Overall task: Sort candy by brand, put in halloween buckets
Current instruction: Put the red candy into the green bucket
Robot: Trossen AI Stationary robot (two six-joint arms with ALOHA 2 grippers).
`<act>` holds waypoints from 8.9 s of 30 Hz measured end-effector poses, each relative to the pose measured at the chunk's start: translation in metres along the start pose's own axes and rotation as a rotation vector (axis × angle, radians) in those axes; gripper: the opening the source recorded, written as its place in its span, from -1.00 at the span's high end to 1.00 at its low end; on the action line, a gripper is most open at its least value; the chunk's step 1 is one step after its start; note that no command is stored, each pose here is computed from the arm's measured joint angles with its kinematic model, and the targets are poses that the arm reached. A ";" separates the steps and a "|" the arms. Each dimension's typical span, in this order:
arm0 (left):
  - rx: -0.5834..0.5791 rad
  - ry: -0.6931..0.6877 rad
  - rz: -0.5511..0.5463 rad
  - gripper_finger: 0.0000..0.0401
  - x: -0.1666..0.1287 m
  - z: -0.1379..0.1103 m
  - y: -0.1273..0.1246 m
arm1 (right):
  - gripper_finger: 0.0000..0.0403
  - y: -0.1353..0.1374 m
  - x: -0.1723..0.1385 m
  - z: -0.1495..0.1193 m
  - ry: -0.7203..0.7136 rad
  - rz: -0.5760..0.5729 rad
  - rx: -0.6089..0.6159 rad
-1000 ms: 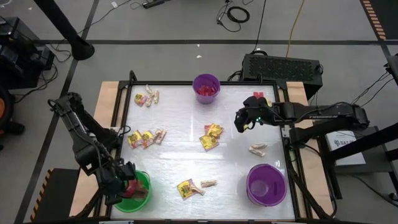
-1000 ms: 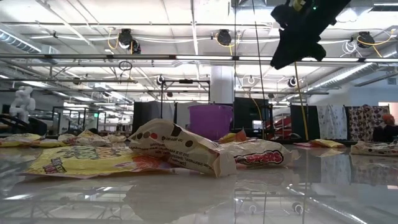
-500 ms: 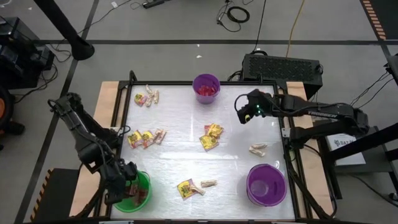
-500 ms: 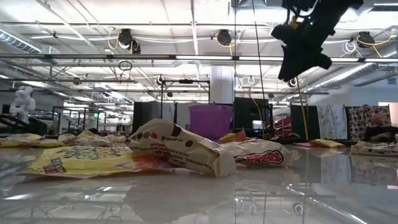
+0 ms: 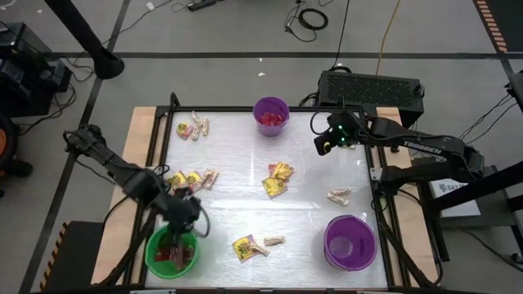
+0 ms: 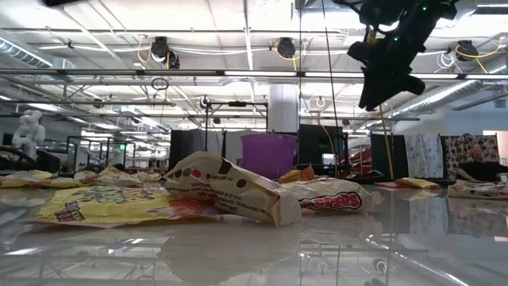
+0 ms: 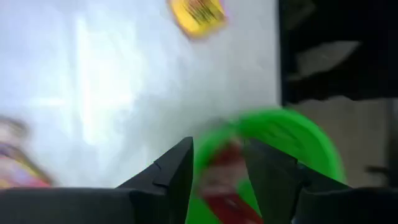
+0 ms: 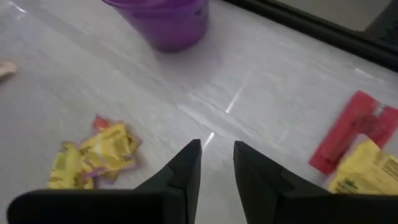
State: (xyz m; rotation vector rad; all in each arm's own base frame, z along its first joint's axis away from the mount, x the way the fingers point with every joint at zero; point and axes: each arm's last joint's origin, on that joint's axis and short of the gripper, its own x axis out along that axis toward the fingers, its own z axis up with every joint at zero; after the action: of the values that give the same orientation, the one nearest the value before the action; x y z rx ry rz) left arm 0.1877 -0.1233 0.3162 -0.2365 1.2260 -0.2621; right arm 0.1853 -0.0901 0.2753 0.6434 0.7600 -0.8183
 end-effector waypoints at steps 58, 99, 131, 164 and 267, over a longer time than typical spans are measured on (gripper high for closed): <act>-0.348 -0.958 0.036 0.25 -0.046 0.095 0.050 | -0.09 -0.132 0.124 0.024 0.237 -0.302 0.181; -0.298 -0.930 0.002 0.25 -0.041 0.090 0.034 | 0.97 -0.105 0.128 0.001 0.349 -0.327 0.105; -0.112 -0.489 0.121 0.25 -0.015 0.055 0.034 | 1.00 0.055 -0.017 -0.019 -0.012 0.520 0.039; 0.233 -0.143 0.175 0.25 0.011 -0.005 -0.009 | 1.00 0.352 0.108 -0.097 0.077 0.817 -0.173; 0.331 0.004 0.193 0.99 0.112 0.093 0.052 | 0.30 0.253 -0.067 -0.088 0.063 0.163 -0.765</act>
State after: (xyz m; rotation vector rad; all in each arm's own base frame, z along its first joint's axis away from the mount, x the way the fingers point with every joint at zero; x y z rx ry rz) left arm 0.3143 -0.1069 0.2296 0.1682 1.1804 -0.2930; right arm 0.3324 0.1362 0.3317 0.0392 0.9833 -0.3094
